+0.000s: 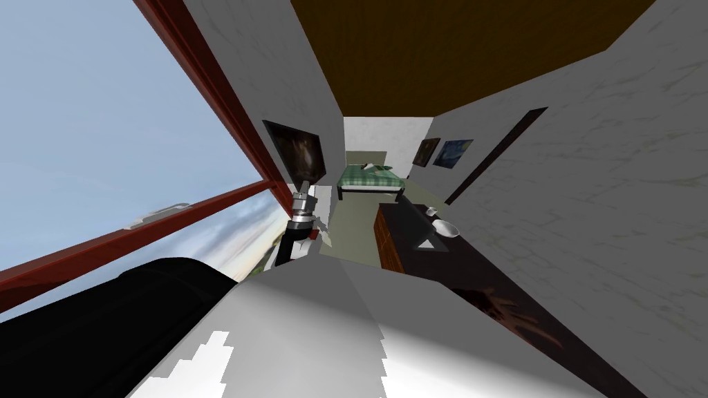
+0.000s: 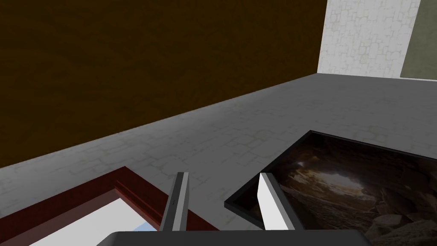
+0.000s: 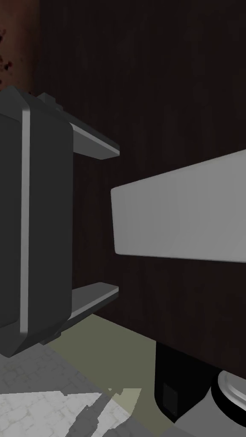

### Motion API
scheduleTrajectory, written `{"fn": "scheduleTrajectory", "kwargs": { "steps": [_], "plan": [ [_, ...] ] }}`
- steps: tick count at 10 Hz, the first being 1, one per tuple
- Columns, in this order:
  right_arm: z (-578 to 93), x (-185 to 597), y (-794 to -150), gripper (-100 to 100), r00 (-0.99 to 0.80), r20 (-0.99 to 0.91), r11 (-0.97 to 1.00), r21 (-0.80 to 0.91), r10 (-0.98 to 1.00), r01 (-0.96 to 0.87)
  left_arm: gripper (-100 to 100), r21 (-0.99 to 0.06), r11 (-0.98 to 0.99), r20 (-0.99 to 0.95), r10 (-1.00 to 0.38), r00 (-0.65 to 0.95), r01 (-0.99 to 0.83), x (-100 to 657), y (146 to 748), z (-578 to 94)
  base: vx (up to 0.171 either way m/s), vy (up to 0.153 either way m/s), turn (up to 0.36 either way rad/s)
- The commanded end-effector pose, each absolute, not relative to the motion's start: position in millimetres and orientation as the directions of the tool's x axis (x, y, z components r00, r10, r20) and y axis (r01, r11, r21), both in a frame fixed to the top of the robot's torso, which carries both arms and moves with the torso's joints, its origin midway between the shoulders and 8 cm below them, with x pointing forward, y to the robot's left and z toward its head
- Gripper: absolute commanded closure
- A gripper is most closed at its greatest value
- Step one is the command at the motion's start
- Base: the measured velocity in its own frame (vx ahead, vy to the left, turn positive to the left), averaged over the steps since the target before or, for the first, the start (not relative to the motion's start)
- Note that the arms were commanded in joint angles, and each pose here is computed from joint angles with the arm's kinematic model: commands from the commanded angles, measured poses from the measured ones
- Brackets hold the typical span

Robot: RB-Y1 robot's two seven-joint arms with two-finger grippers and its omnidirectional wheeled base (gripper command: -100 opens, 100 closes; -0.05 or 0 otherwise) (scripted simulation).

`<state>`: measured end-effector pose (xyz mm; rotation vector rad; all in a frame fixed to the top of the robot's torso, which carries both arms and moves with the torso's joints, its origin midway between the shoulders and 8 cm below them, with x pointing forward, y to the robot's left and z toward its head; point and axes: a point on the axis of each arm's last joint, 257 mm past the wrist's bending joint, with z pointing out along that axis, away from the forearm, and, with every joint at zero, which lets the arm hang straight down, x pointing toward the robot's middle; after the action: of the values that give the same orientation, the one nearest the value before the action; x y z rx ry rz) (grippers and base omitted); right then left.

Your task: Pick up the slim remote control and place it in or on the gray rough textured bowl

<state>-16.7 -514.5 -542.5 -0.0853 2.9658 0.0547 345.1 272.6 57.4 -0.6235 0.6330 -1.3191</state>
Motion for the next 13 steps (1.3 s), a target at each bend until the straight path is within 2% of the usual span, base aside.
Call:
{"fn": "scheduleTrajectory", "kwargs": {
  "steps": [1, 5, 6, 7, 11, 12, 13],
  "plan": [
    [-542.1, -46.1, -522.5, -100, -0.989, -0.115, 0.995, 0.016, -0.095, -0.098, 0, -0.729, 0.142, -0.066, -0.988, 0.137, 0.67, 345.1, 272.6, 57.4, 0.008, 0.015, -0.065],
    [-540.6, -78.2, -528.8, -100, -0.989, -0.051, 0.99, 0.011, -0.137, -0.138, 0, -0.729, 0.142, -0.066, -0.988, 0.137, 0.67, 345.1, 272.6, 57.4, -0.006, 0.004, -0.032],
    [-540.7, -79.7, -528.9, 0, -0.989, -0.048, 0.99, 0.01, -0.139, -0.14, 0, -0.729, 0.142, -0.066, -0.988, 0.137, 0.67, 345.1, 272.6, 57.4, 0.0, 0.0, 0.0],
    [-548.3, -82.6, -523.5, -100, -0.991, -0.048, 0.992, 0.01, -0.124, -0.124, 0, -0.729, 0.142, -0.066, -0.988, 0.137, 0.67, 345.1, 272.6, 57.4, -0.014, -0.015, 0.094],
    [-559.3, -86.3, -516.7, -100, -0.993, -0.048, 0.994, 0.011, -0.105, -0.106, 0, -0.729, 0.142, -0.066, -0.988, 0.137, 0.67, 345.1, 272.6, 57.4, -0.023, -0.027, 0.075],
    [-559.8, -86.5, -516.4, 100, -0.993, -0.048, 0.994, 0.011, -0.104, -0.105, 0, -0.729, 0.142, -0.066, -0.988, 0.137, 0.67, 345.1, 272.6, 57.4, 0.0, 0.0, 0.0],
    [-559.9, -86.5, -515.9, 100, -0.993, -0.048, 0.994, 0.012, -0.104, -0.105, 0, -0.729, 0.142, -0.066, -0.988, 0.137, 0.67, 345.1, 272.6, 57.4, 0.0, 0.0, 0.0]
  ]
}}
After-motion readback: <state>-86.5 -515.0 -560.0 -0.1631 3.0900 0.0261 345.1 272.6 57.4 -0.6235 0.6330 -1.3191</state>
